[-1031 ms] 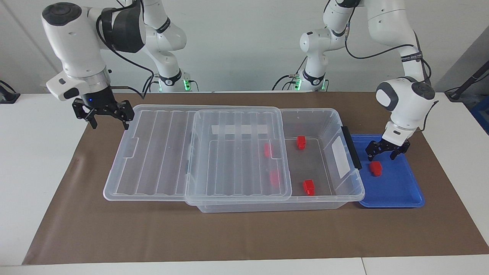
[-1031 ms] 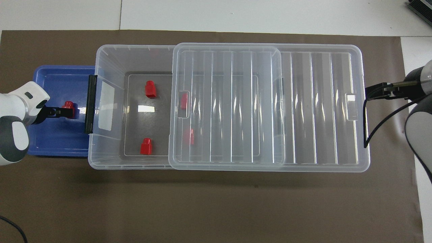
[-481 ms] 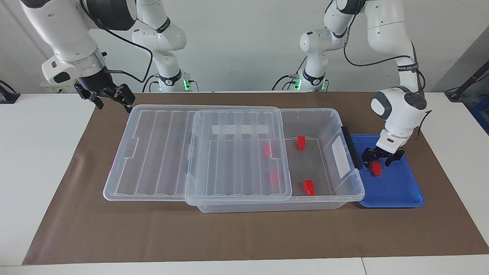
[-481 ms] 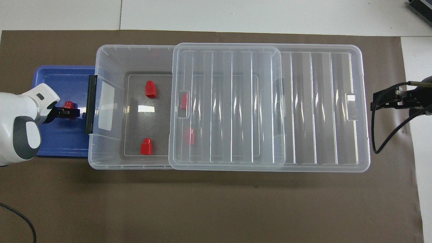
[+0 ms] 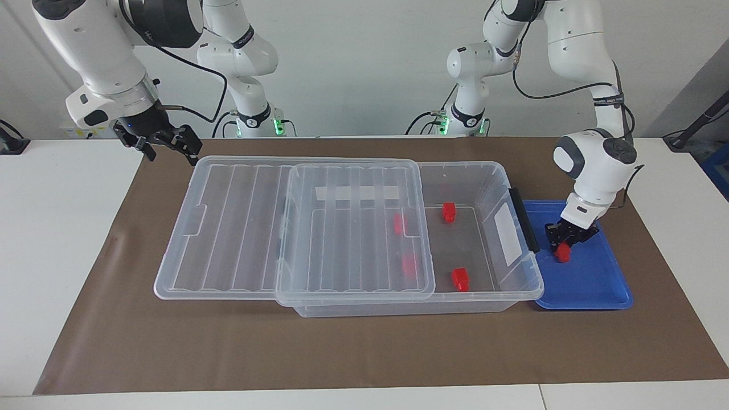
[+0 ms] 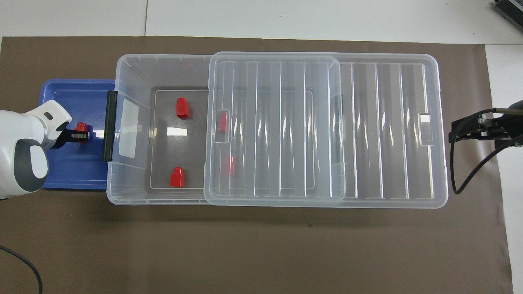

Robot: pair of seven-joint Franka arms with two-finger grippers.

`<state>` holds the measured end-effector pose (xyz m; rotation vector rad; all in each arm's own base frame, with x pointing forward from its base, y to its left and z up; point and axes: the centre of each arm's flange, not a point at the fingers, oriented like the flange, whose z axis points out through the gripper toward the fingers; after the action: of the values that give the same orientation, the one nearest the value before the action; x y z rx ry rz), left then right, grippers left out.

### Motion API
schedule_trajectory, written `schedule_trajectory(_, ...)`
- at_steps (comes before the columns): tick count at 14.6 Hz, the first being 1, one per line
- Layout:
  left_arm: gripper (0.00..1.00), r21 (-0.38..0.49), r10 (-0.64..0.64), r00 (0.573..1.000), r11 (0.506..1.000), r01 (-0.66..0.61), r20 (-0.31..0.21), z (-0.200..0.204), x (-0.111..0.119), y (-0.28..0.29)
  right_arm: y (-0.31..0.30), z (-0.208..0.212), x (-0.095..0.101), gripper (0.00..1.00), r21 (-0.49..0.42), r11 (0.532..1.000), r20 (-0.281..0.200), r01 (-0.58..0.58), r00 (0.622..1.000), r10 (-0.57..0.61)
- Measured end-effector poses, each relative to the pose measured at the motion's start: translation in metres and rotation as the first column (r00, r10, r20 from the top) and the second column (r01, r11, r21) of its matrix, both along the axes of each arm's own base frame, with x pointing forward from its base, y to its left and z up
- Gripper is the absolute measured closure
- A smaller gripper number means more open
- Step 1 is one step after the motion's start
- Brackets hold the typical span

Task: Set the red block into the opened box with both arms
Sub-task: 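Lift the red block out of the blue tray with the left gripper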

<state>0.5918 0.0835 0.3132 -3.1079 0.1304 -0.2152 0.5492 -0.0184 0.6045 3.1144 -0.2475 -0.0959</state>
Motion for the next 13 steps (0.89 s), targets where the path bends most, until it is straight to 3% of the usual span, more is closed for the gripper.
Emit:
schedule_trajectory(5,0.66,-0.020,-0.003,0.991,1.000,0.001,-0.130,0.104,0.029,0.004,-0.006,-0.001,-0.001,0.00,0.000,1.000,-0.002,0.004,1.000,-0.004)
schedule_trajectory(8,0.66,-0.030,0.010,0.981,0.999,-0.016,-0.194,0.167,0.030,-0.002,-0.007,-0.001,-0.001,0.00,0.001,1.000,-0.003,0.006,1.000,-0.006)
schedule_trajectory(10,0.66,-0.029,0.067,0.969,0.997,-0.076,-0.236,0.198,0.028,-0.027,-0.007,-0.001,-0.001,0.00,0.001,1.000,-0.003,0.006,1.000,-0.006)
schedule_trajectory(13,0.66,0.000,0.182,0.946,0.982,-0.189,-0.268,0.220,0.025,-0.113,-0.007,-0.001,-0.001,0.00,0.001,1.000,-0.003,0.006,1.000,-0.006)
